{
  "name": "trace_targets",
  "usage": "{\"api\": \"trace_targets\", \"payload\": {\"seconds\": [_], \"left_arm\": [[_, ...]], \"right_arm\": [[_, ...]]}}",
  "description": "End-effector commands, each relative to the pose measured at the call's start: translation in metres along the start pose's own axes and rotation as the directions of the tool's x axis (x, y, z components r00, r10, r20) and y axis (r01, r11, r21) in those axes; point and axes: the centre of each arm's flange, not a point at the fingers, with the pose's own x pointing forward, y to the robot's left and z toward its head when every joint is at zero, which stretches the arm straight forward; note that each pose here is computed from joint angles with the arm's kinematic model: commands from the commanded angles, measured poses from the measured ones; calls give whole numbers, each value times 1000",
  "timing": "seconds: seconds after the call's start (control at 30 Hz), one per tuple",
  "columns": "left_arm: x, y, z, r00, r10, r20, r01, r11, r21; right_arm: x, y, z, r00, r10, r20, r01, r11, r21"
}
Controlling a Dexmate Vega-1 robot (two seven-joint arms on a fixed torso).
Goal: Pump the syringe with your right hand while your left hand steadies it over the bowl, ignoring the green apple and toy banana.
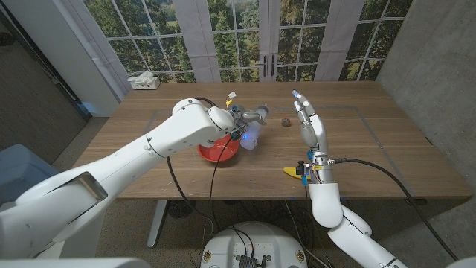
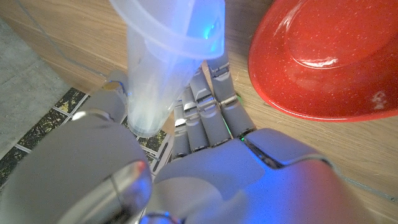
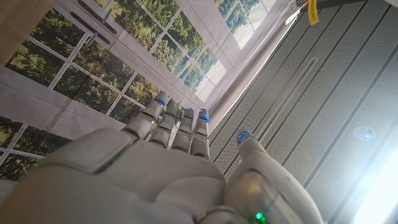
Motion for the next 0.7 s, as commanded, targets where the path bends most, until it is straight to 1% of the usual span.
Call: {"api": "trace_targets", "payload": {"seconds": [0.03, 0.13, 0.23, 0.3, 0.37, 0.43, 0.47, 0.57, 0.7], "left_arm": [[12, -9, 7, 997, -14, -79, 22, 994, 107], [15, -12, 7, 996, -20, -87, 31, 992, 119], [17, -14, 9, 995, -10, -98, 24, 990, 141], [19, -14, 10, 994, -15, -111, 32, 988, 150], [21, -15, 10, 994, -21, -108, 37, 987, 153], [23, -16, 12, 991, -30, -127, 51, 985, 166], [24, -17, 12, 991, -37, -126, 58, 984, 170], [28, -18, 12, 988, -42, -147, 68, 982, 178], [30, -20, 12, 987, -51, -151, 79, 980, 185]], "right_arm": [[-2, -4, 1, 1000, -1, 18, 1, 1000, 13], [-2, -5, 2, 1000, -1, 21, 1, 1000, 10], [-2, -7, 1, 1000, -1, 19, 0, 1000, 14], [-1, -7, 1, 1000, -1, 18, 1, 1000, 13], [-1, -7, 1, 1000, 1, 18, -1, 1000, 12], [-1, -7, 0, 1000, -2, 19, 2, 1000, 11], [-1, -8, 0, 1000, 0, 15, -1, 1000, 14], [-1, -9, 0, 1000, 1, 20, -2, 1000, 13], [-1, -9, 0, 1000, -2, 25, 2, 1000, 12]]}}
